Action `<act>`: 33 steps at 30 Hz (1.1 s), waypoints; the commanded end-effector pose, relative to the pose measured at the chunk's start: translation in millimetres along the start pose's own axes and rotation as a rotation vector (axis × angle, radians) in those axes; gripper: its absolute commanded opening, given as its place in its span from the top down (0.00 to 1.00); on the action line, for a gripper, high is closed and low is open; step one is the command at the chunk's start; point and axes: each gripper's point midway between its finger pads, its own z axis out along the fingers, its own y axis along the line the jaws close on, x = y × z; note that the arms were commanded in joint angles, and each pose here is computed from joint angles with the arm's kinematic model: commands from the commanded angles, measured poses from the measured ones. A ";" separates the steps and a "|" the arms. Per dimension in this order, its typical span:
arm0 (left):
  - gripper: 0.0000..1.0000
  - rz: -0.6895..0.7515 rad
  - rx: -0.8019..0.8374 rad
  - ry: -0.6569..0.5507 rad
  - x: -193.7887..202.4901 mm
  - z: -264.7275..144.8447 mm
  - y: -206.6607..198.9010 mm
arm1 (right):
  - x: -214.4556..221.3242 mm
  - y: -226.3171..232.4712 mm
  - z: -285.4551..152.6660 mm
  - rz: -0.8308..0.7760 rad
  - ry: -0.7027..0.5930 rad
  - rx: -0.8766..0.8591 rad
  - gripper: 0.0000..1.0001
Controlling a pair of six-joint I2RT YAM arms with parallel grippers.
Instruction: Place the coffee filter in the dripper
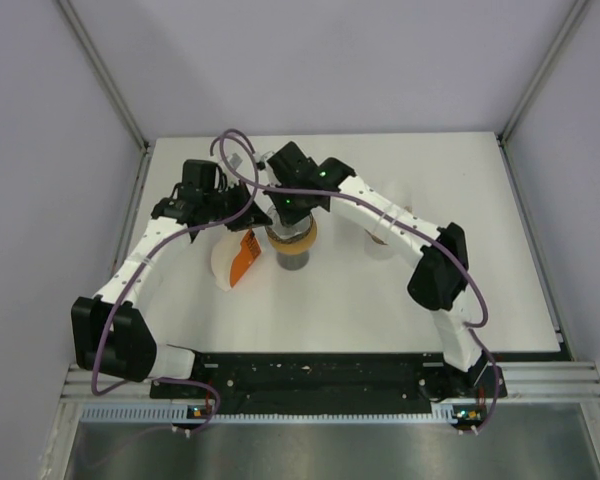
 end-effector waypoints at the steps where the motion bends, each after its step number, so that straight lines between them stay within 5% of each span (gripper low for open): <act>1: 1.00 0.068 -0.013 -0.028 -8.9 -4.9 -4.0 | -43.5 16.5 -53.9 -0.029 -0.185 -0.090 1.00; 6: 0.99 0.073 -0.012 -0.029 -11.5 -6.2 -6.2 | -44.9 12.9 -67.7 -0.024 -0.208 -0.088 1.00; 14: 0.68 0.090 -0.003 -0.041 -17.2 -10.7 -12.7 | -41.1 4.5 -68.1 -0.012 -0.201 -0.084 1.00; 33: 0.41 0.177 0.022 -0.102 -37.6 -29.5 -34.2 | -62.6 3.4 -105.4 -0.016 -0.297 -0.099 1.00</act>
